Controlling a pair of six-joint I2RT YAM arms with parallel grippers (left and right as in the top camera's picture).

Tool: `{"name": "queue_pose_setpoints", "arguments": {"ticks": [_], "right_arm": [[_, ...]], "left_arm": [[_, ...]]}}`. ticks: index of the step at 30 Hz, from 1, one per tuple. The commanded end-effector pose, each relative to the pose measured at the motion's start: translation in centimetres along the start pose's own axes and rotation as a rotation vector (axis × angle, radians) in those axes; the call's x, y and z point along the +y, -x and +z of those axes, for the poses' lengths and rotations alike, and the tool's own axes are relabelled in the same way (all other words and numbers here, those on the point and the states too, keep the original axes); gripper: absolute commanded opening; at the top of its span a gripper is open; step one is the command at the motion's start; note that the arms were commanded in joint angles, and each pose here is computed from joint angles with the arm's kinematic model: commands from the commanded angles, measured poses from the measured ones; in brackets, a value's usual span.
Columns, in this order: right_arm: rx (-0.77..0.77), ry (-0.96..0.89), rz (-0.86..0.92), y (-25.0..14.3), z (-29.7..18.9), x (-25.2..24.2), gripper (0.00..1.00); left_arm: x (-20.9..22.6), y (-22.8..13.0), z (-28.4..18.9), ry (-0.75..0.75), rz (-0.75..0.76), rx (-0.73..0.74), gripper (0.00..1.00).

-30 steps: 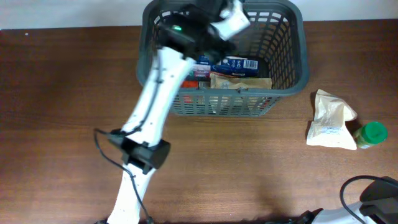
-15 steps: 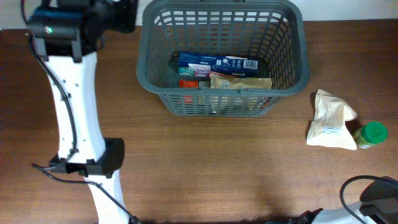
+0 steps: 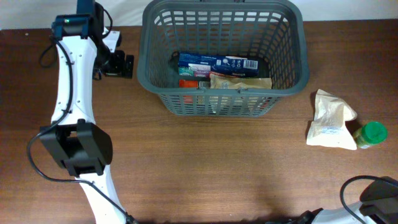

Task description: Pack container

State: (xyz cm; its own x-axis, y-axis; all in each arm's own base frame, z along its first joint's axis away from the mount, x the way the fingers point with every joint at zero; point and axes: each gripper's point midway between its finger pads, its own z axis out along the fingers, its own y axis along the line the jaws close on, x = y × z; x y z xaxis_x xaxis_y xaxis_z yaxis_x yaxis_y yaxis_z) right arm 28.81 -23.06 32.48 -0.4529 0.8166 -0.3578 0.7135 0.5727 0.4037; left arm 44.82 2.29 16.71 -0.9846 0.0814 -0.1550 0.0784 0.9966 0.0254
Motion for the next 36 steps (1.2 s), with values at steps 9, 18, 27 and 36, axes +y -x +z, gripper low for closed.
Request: {"name": "queue_pose_setpoints", "arguments": {"ticks": [9, 18, 27, 36], "right_arm": [[-0.059, 0.015, -0.039, 2.1, 1.1, 0.7, 0.99], [0.040, -0.331, 0.050, 2.2, 8.5, -4.0, 0.99], [0.211, -0.312, 0.075, 0.7, 14.9, -4.7, 0.99], [0.406, -0.432, 0.077, -4.7, 18.8, -8.5, 0.99]], "left_arm": [[0.2, -0.7, 0.8, -0.001, -0.012, 0.032, 0.99], [0.2, -0.7, 0.8, -0.001, -0.011, 0.032, 0.99], [0.2, -0.7, 0.8, -0.001, -0.012, 0.032, 0.99], [0.2, -0.7, 0.8, -0.001, -0.011, 0.032, 0.99]]}}
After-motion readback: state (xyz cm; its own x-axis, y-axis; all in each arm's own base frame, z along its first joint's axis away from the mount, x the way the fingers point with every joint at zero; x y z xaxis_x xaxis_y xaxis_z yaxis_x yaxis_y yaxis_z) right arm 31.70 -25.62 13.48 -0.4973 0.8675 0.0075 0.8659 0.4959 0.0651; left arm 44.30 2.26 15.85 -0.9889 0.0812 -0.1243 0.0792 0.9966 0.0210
